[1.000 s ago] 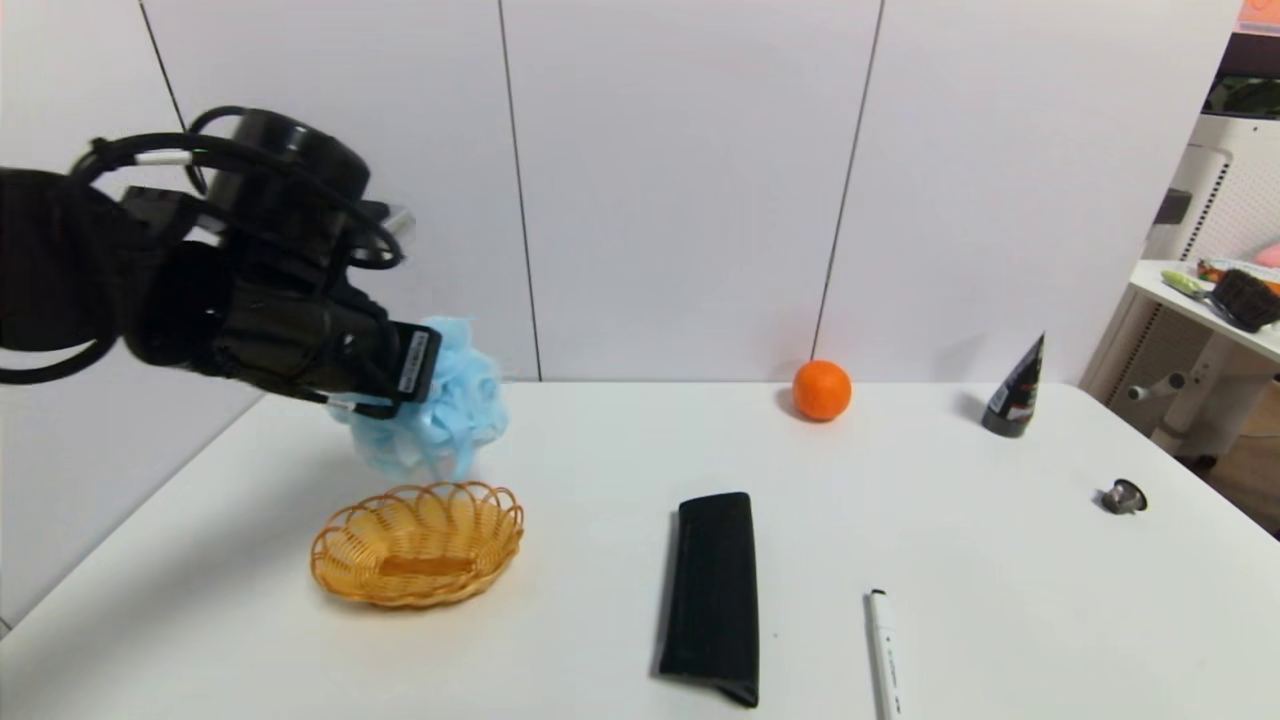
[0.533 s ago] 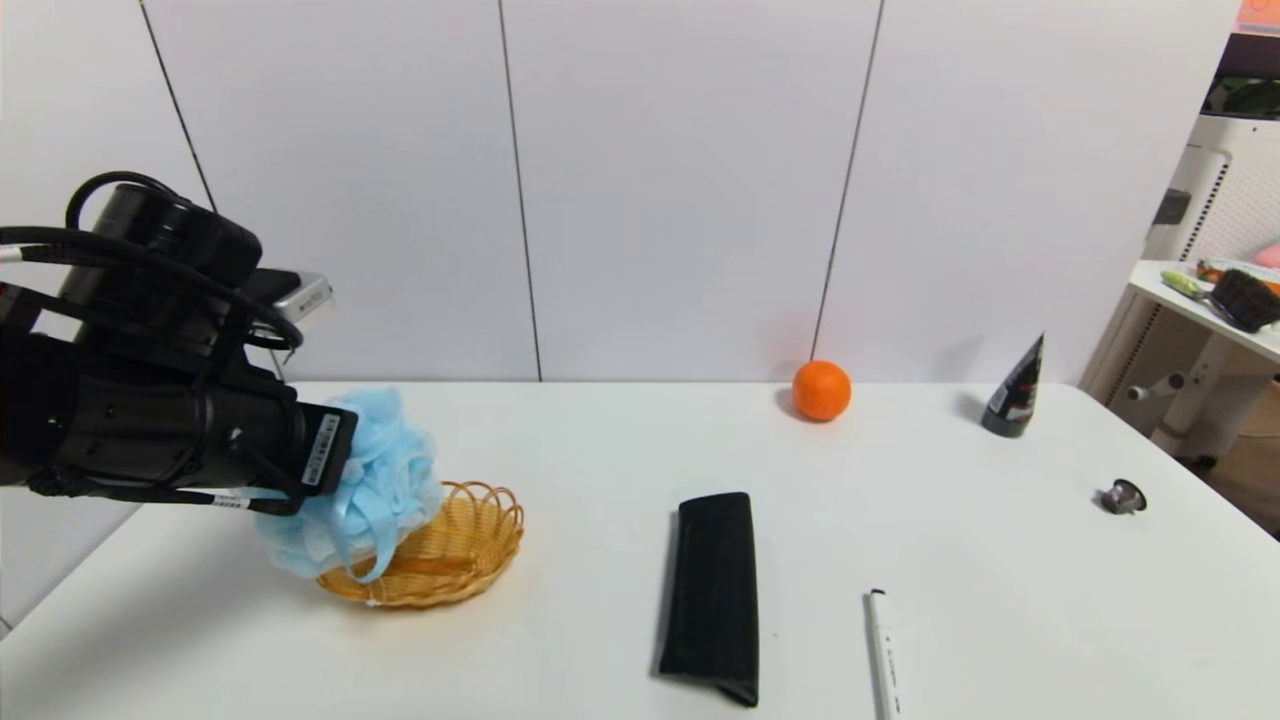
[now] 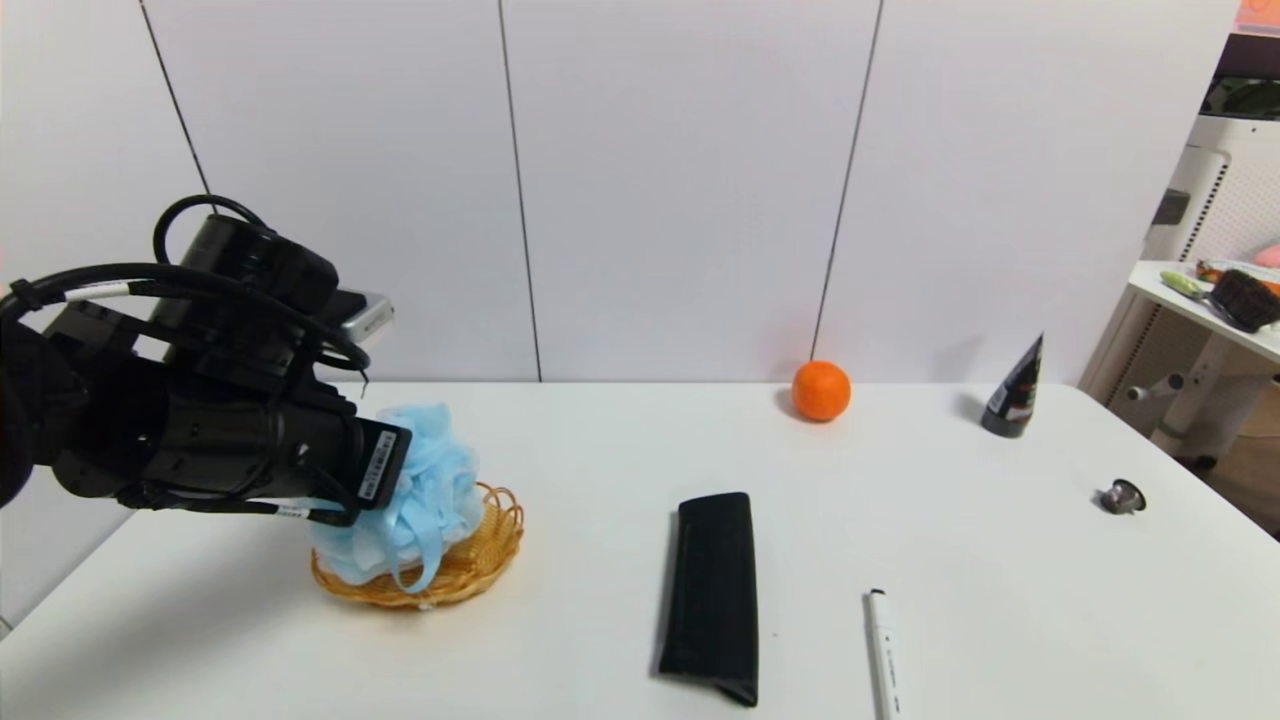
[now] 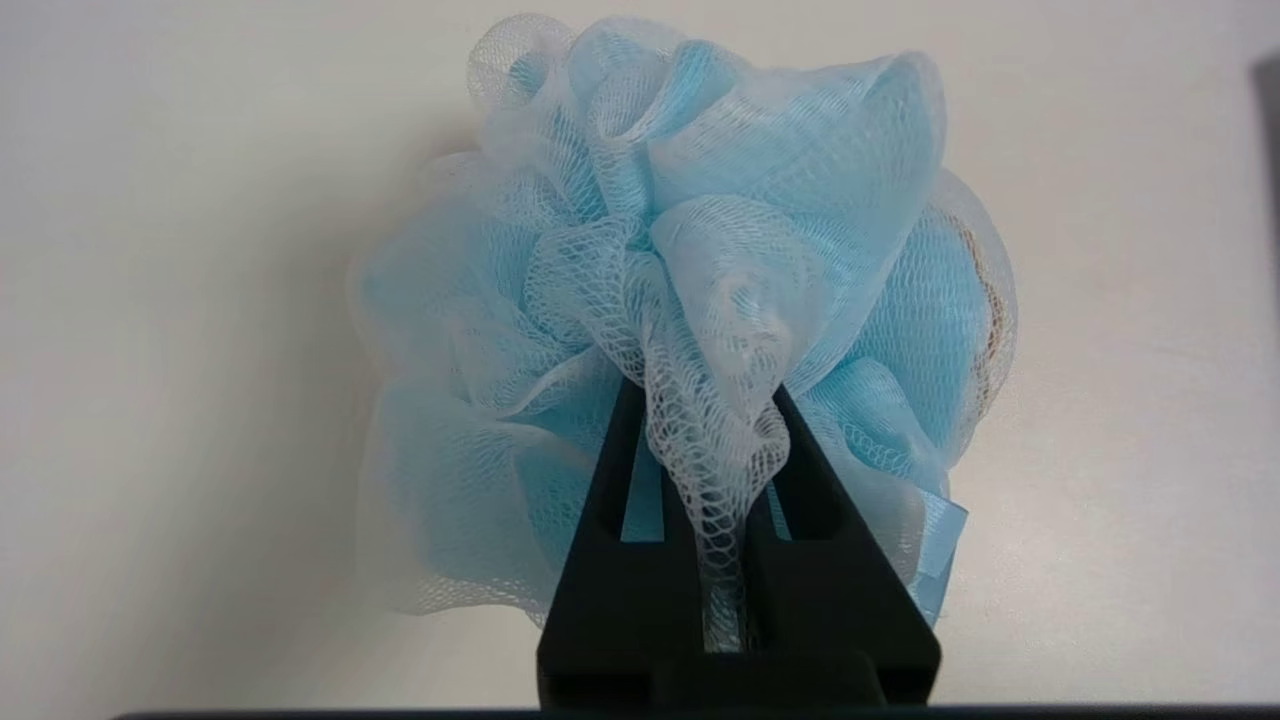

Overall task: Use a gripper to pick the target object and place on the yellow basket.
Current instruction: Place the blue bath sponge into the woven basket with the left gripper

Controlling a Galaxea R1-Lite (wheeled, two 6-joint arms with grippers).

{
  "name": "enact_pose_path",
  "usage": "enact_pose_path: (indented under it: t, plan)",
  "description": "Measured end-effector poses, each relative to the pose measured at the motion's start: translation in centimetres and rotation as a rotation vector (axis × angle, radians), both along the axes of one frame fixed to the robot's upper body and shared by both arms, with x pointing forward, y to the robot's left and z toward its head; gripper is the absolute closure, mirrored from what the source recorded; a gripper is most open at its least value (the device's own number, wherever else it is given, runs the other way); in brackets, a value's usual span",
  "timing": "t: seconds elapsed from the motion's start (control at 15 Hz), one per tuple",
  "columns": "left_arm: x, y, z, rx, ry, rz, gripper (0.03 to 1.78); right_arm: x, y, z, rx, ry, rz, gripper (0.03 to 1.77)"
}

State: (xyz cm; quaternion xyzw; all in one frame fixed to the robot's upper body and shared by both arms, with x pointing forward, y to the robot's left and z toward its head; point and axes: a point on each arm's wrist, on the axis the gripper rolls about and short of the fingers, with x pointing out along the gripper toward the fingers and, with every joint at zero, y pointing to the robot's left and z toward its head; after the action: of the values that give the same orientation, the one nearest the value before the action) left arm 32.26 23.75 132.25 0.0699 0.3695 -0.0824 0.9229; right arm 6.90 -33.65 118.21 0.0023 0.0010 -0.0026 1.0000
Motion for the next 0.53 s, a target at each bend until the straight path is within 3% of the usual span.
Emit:
enact_pose_path:
  t: [0.27, 0.53]
  plan:
    - [0.5, -0.3, -1.6, -0.003, -0.006, -0.002, 1.01, 0.0, 0.0, 0.0, 0.0, 0.0, 0.0, 0.11]
    - [-0.7, 0.2, -2.9, 0.012, 0.03, -0.002, 0.65, 0.0, 0.0, 0.0, 0.0, 0.0, 0.0, 0.11]
